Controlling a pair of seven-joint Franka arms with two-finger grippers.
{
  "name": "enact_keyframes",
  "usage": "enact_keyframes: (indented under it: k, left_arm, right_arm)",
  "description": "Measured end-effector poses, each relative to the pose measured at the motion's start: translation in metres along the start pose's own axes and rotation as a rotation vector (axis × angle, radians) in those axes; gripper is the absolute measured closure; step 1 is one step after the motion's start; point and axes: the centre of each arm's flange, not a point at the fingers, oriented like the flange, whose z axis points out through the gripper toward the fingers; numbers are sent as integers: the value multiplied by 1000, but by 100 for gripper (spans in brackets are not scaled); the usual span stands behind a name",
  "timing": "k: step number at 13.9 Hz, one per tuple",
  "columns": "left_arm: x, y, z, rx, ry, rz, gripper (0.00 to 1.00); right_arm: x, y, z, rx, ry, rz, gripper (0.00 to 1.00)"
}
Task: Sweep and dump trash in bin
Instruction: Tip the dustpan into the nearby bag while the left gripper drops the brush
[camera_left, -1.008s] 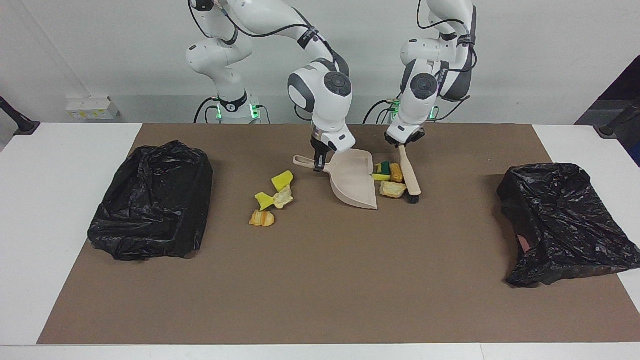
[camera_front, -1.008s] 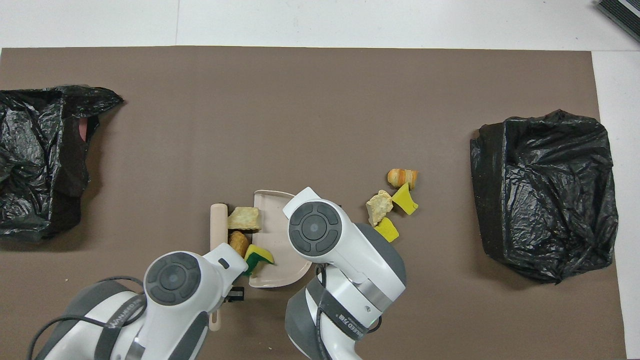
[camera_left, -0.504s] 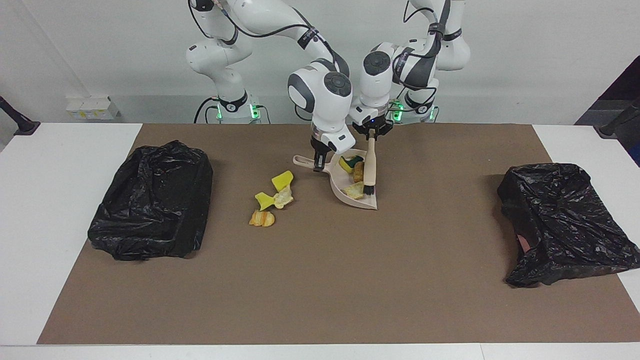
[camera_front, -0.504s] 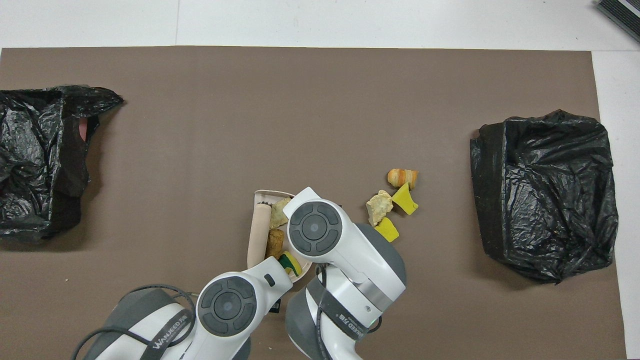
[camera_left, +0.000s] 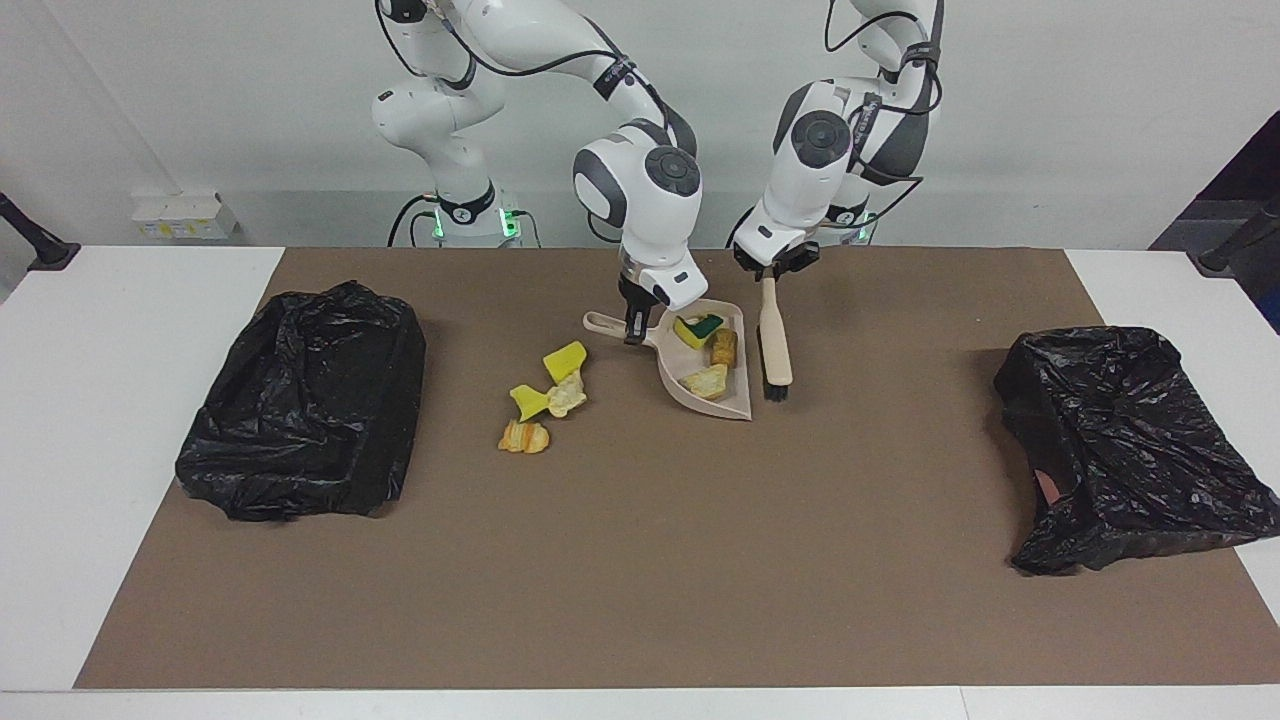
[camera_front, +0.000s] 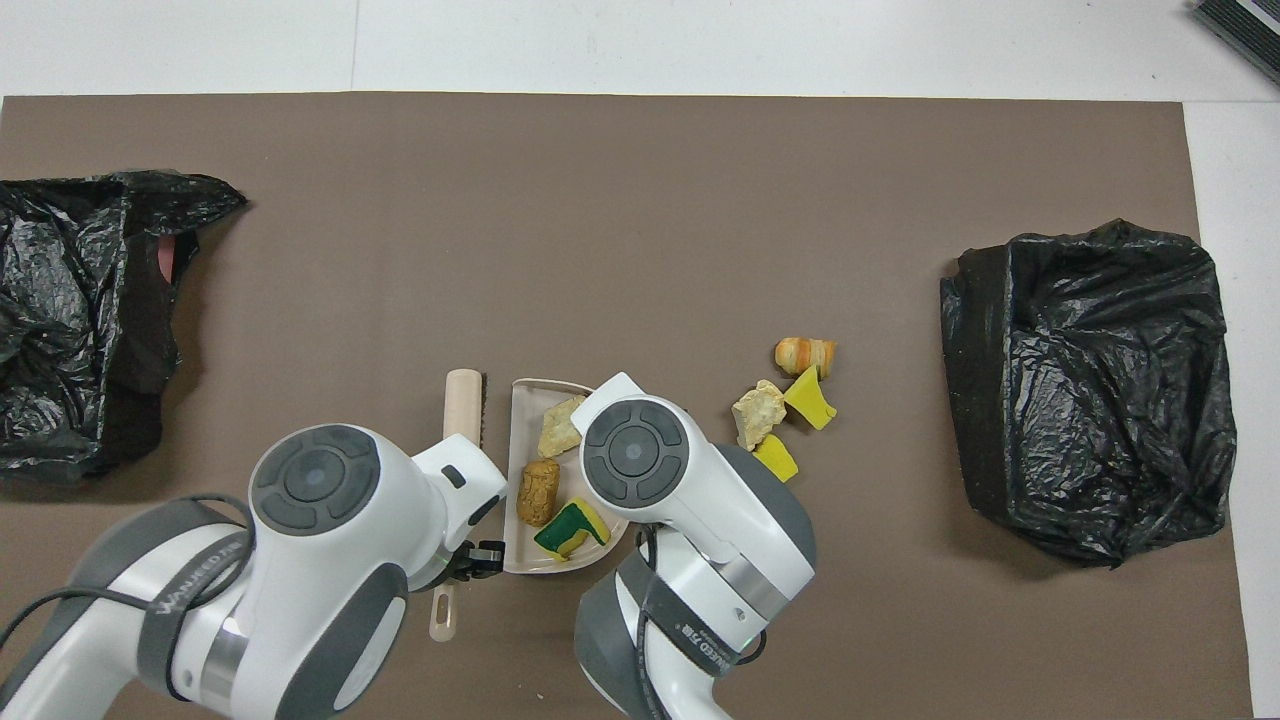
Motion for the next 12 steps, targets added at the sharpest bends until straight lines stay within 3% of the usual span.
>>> enact_keyframes:
  k: [6,8,12]
  left_arm:
    - [-2,3,-5,-1,-12,5,74]
    - [-3,4,-5,1,-14,7,74]
    - [-19,14,5,25,-21,32,74]
  right_arm:
    - [-16,14,-4,-4,10,37,69]
    - [-48,33,-23,-14,24,93,69]
    - [-151,60,-85,-14,39,144,69]
